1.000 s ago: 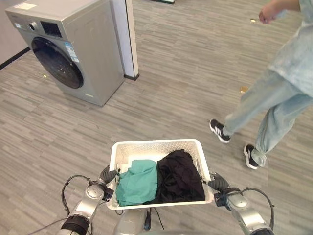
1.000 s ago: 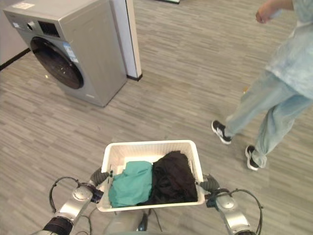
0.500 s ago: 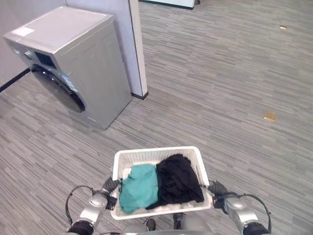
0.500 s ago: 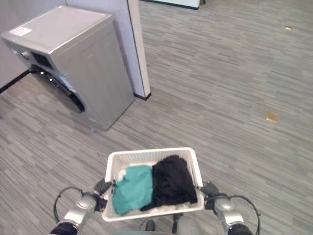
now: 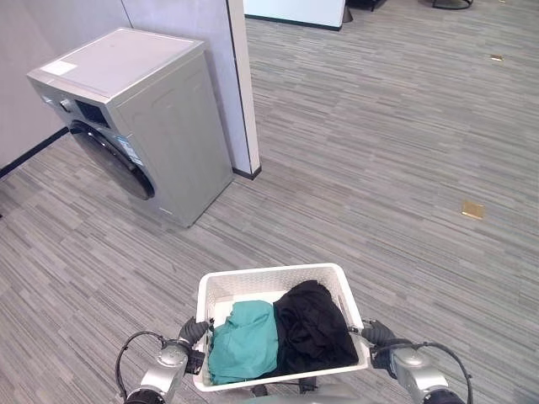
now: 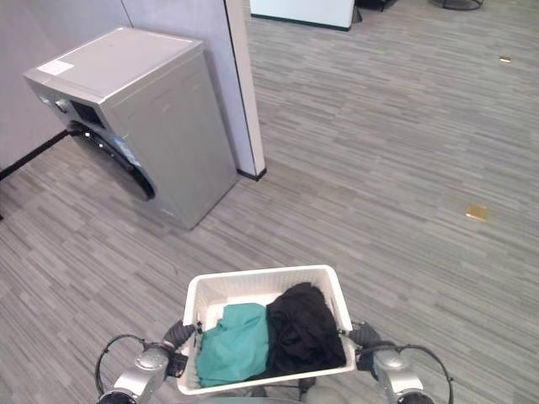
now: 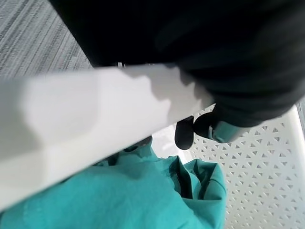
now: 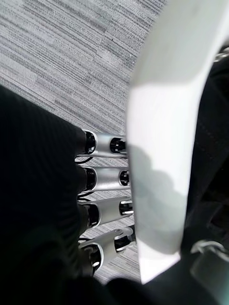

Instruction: Grab the laundry basket,head to the washer,open it,put in the laundry and shut it.

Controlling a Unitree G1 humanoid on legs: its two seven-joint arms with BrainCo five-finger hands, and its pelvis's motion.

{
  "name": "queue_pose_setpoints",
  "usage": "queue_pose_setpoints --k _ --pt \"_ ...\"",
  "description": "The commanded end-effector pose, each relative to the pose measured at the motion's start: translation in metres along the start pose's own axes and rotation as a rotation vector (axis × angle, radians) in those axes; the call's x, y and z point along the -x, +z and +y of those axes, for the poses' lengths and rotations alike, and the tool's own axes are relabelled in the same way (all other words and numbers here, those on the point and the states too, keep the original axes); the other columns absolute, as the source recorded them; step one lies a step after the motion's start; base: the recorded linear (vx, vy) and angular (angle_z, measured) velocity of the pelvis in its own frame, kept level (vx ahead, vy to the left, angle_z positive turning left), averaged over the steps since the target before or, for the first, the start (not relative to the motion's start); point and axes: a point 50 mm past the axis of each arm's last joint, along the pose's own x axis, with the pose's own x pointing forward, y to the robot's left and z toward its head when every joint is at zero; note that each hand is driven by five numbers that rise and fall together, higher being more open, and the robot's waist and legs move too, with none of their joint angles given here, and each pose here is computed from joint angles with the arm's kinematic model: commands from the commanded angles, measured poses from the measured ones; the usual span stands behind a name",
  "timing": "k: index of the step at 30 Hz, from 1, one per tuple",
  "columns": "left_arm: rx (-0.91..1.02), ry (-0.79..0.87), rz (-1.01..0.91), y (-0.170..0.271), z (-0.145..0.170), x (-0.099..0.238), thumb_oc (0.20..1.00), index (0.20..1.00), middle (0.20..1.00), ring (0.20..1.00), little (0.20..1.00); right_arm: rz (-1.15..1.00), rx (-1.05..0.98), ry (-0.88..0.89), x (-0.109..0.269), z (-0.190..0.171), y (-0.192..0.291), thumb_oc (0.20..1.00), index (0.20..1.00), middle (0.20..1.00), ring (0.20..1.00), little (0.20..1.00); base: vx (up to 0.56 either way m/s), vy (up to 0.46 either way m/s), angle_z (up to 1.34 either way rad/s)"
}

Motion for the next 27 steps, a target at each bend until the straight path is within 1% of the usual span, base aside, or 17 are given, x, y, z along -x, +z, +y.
queue_pose_setpoints --k 1,3,5,7,8,9,12,16,19,24,27 --pt "0.1 0.114 -0.121 0.027 0.037 -0.002 0.2 0.2 0.2 0.2 0.2 -0.087 0.021 0.004 0.0 -0.006 0.021 0.2 0.2 0.2 0.2 0.2 -0.06 -0.059 -0.02" --pt "0.105 0.116 -0.13 0.03 0.038 -0.001 0.2 0.2 0.2 0.2 0.2 -0.091 0.025 0.02 -0.001 -0.004 0.023 0.2 0.2 0.2 0.2 0.2 -0.06 -0.053 0.18" --pt "0.113 0.126 -0.174 0.041 0.043 0.0 0.2 0.2 0.2 0.2 0.2 -0.15 0.048 0.044 0.001 -0.002 0.039 0.2 0.2 0.2 0.2 0.2 -0.13 -0.06 0.3" --pt "0.084 0.108 -0.225 0.058 0.041 -0.001 0.2 0.2 0.2 0.2 0.2 -0.196 0.046 0.02 0.003 -0.009 0.05 0.2 0.2 0.2 0.2 0.2 -0.17 -0.006 0.75" --pt "0.084 0.108 -0.225 0.058 0.041 -0.001 0.2 0.2 0.2 0.2 0.2 -0.196 0.046 0.02 0.003 -0.009 0.05 0.2 0.2 0.2 0.2 0.2 -0.15 0.055 1.15" --pt "0.079 0.099 -0.251 0.065 0.038 -0.002 0.2 0.2 0.2 0.2 0.2 -0.269 0.064 0.002 0.009 -0.016 0.066 0.2 0.2 0.2 0.2 0.2 -0.08 0.064 1.0" --pt "0.057 0.089 -0.245 0.064 0.034 -0.002 0.2 0.2 0.2 0.2 0.2 -0.312 0.076 -0.035 0.02 -0.03 0.069 0.2 0.2 0.2 0.2 0.2 0.0 0.065 2.02" --pt "0.051 0.07 -0.235 0.061 0.028 -0.003 0.2 0.2 0.2 0.2 0.2 -0.33 0.086 -0.047 0.027 -0.034 0.069 0.2 0.2 0.2 0.2 0.2 0.03 0.089 0.99" --pt "0.046 0.072 -0.236 0.058 0.03 -0.001 0.2 0.2 0.2 0.2 0.2 -0.371 0.101 -0.04 0.03 -0.032 0.079 0.2 0.2 0.2 0.2 0.2 0.08 0.149 0.21" --pt "0.042 0.091 -0.229 0.05 0.04 0.006 0.2 0.2 0.2 0.2 0.2 -0.447 0.143 0.006 0.028 -0.016 0.103 0.2 0.2 0.2 0.2 0.2 0.09 0.207 0.04" --pt "0.037 0.091 -0.231 0.05 0.041 0.006 0.2 0.2 0.2 0.2 0.2 -0.453 0.154 0.006 0.027 -0.012 0.106 0.2 0.2 0.2 0.2 0.2 0.08 0.194 0.11"
